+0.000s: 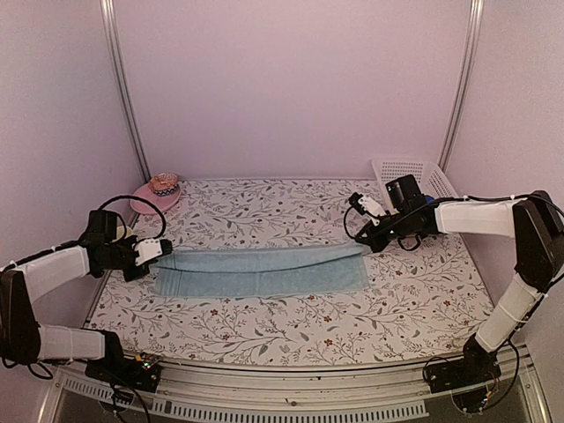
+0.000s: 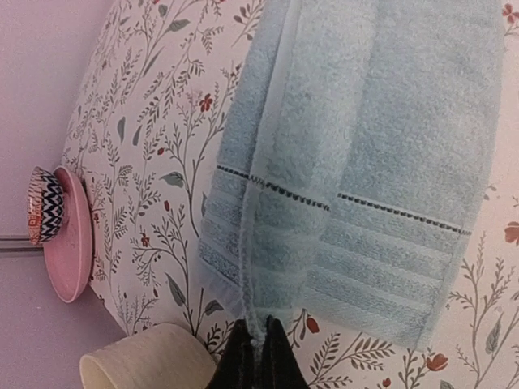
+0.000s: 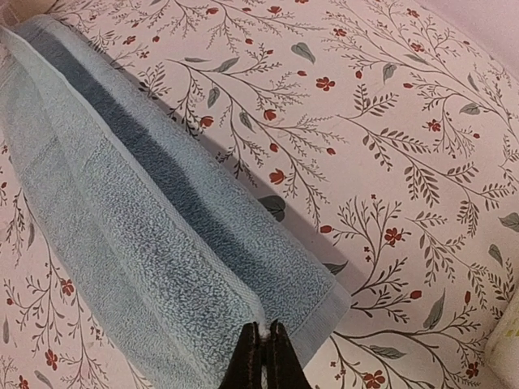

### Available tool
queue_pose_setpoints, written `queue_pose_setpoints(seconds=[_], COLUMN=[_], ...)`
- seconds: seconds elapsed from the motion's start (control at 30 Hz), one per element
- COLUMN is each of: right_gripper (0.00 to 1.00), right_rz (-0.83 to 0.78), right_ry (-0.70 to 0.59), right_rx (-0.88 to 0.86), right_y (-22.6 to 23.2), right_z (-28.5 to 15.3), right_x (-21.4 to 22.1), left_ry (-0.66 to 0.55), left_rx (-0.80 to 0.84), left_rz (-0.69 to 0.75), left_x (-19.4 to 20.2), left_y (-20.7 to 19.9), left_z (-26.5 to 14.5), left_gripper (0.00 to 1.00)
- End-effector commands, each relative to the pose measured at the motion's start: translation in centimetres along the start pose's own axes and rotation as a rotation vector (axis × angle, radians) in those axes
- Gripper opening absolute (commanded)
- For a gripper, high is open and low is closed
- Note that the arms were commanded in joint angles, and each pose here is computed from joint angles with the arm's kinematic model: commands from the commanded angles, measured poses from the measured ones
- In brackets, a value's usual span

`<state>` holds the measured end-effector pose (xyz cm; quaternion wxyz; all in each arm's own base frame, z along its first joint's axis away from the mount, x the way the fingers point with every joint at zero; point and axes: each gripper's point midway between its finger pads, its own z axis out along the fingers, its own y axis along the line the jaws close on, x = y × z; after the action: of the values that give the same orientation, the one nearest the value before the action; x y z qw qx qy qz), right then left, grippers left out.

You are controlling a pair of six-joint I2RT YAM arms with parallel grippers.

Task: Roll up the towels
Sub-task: Fold the towel at the center of the board.

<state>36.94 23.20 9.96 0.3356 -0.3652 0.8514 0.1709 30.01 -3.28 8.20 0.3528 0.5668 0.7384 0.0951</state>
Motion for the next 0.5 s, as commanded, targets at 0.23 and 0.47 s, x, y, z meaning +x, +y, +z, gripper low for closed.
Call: queue_pose_setpoints(seconds=[0.23,0.47], right_gripper=[0.02,0.02], right_rz=[-0.009,-0.047], right_ry=[0.115,0.204], right_rx=[-0.025,-0.044], right_y=[1.5,2.9], right_z=[1.4,2.7], right_x=[3.0,5.7], left_ry=[0.028,0.052], left_rx=[0.119,0.171], left_rz=[0.046,0.087], left_x=[1.5,2.3], left_y=[-4.0,-5.4], left_z=[-0.3,-0.2], left_gripper=[0.0,0.0])
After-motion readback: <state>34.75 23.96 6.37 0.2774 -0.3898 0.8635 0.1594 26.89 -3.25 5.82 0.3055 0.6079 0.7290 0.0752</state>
